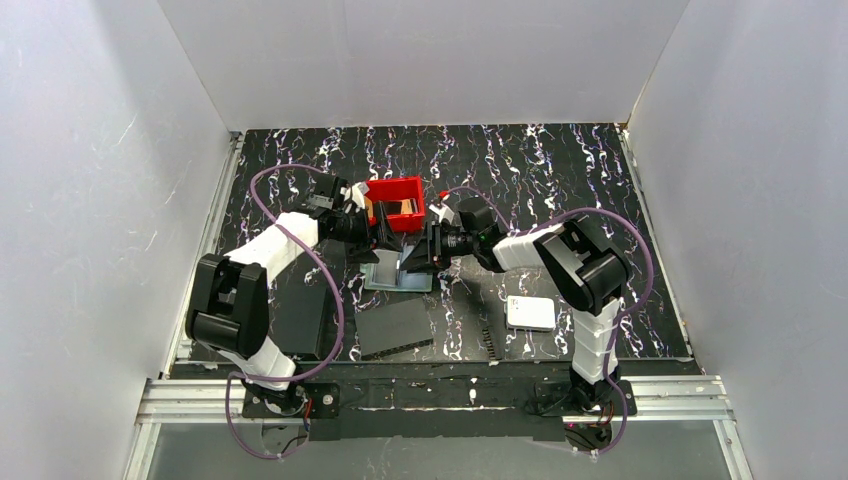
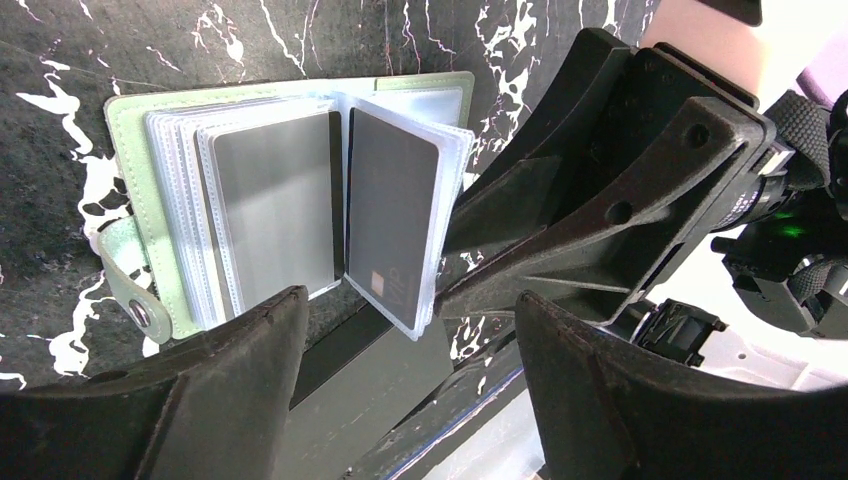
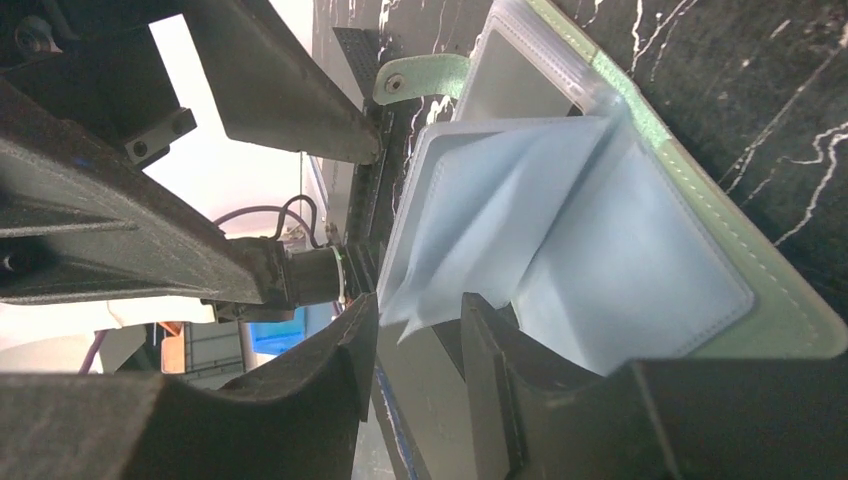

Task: Put the credit cards into the card holder
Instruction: Turn over the card slot in the card holder.

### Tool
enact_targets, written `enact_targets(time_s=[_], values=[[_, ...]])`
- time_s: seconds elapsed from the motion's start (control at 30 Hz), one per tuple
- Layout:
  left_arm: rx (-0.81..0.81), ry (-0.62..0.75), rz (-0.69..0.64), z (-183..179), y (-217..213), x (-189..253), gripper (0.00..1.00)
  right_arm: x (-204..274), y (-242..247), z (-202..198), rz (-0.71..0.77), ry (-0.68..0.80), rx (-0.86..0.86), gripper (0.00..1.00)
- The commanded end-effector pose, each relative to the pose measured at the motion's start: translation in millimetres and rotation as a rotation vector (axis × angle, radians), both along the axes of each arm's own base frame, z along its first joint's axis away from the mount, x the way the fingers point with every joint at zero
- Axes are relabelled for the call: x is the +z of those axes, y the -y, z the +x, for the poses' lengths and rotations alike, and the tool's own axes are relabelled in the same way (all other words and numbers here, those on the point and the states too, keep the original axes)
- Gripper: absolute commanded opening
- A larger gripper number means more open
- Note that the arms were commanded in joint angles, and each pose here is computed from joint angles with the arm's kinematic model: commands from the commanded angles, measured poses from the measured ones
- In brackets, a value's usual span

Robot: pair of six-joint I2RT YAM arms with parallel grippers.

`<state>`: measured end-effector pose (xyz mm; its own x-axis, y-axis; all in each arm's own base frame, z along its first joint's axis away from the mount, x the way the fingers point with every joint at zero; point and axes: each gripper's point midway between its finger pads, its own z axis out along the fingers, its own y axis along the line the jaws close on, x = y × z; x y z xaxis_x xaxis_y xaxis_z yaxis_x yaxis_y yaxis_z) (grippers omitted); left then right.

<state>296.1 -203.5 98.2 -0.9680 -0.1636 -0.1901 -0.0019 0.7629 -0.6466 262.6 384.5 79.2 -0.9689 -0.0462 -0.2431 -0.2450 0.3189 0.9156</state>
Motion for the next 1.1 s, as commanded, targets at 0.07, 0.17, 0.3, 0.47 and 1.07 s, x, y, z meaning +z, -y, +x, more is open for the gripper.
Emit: enact_targets(time_s=[0.07,0.17,0.3,0.47,1.07], values=[[-0.014,-0.007,0.018,-3.5,-3.3,-7.1,0.72,12.4,-8.8,8.2,0.032,0.054,0.005,0.4],[-0.019,-0.039,0.001,-6.5,-0.2,-15.2,0.71,3.0,-7.5,9.7,0.002,0.049,-0.002,0.37],[-0.014,-0.061,-0.044,-7.4,6.9,-19.8,0.64,-5.0,-5.1,9.3,-0.028,0.047,-0.002,0.37],[-0.01,-0.054,-0.04,-6.7,5.8,-20.0,0.61,-5.5,-4.8,11.4,-0.045,0.06,-0.004,0.29],[-0.059,-0.042,0.225,-9.4,-22.5,-34.0,0.58,-10.5,-20.9,7.2,-0.053,0.059,0.027,0.03]])
